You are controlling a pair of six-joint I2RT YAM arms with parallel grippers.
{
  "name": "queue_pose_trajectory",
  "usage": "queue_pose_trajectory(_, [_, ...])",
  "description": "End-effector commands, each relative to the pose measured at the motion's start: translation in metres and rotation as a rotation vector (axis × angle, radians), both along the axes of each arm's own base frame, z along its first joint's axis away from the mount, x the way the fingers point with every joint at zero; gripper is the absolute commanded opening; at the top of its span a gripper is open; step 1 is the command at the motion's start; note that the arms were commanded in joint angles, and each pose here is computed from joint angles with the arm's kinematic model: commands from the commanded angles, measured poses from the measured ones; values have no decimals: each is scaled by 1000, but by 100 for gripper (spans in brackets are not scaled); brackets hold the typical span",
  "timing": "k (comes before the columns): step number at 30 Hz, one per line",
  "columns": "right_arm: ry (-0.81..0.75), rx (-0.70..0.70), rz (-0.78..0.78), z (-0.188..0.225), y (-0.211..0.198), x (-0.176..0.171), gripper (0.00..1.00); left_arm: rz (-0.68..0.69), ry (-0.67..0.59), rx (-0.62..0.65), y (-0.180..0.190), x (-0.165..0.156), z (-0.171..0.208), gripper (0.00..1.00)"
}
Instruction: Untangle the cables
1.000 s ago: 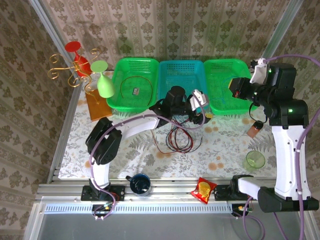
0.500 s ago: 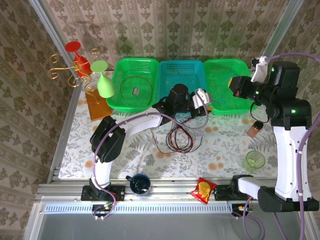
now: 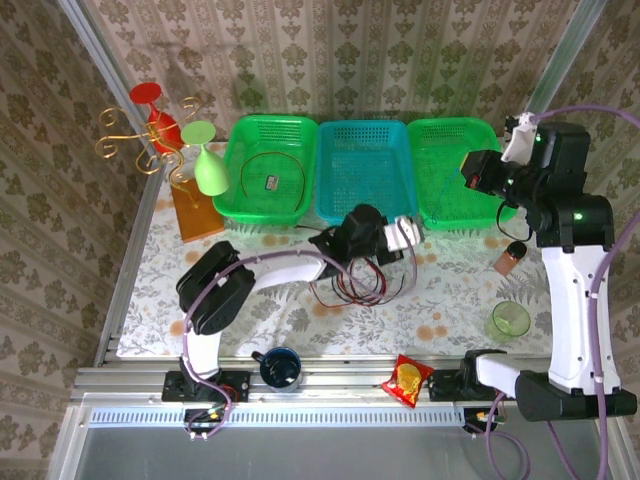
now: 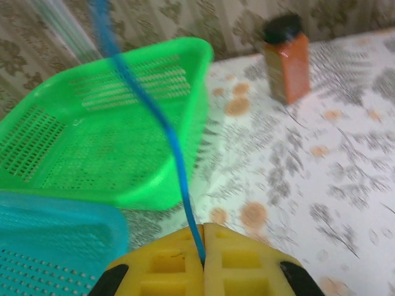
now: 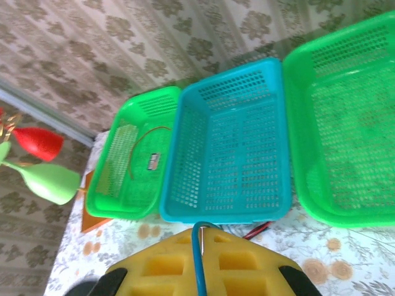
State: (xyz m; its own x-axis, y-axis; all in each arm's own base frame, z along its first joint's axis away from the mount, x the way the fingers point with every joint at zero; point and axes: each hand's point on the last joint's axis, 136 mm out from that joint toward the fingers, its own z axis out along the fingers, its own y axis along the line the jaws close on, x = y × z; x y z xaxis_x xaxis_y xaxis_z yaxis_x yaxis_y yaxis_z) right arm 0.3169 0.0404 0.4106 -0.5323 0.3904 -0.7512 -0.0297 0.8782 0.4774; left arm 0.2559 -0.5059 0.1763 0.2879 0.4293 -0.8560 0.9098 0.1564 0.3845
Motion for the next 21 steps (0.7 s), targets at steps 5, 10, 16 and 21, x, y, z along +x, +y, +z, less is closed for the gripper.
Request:
queue_pose_trajectory(5, [-1,-76,-160,-10,-34,27,0,57,-171,0,11,-18,25,0])
queue_pose_trajectory(10, [12,-119,-184,-17,-44,32,0,90,-170,7,20,-20,24,0])
queue_pose_trajectory(16, [55,-174,-193,-36,-51,29,0,133,-175,-9,30,-18,36,0])
queue_pose_trajectory(21, [115,-96,-147,-67,-37,26,0,151,-199,-1,31,-14,63,0])
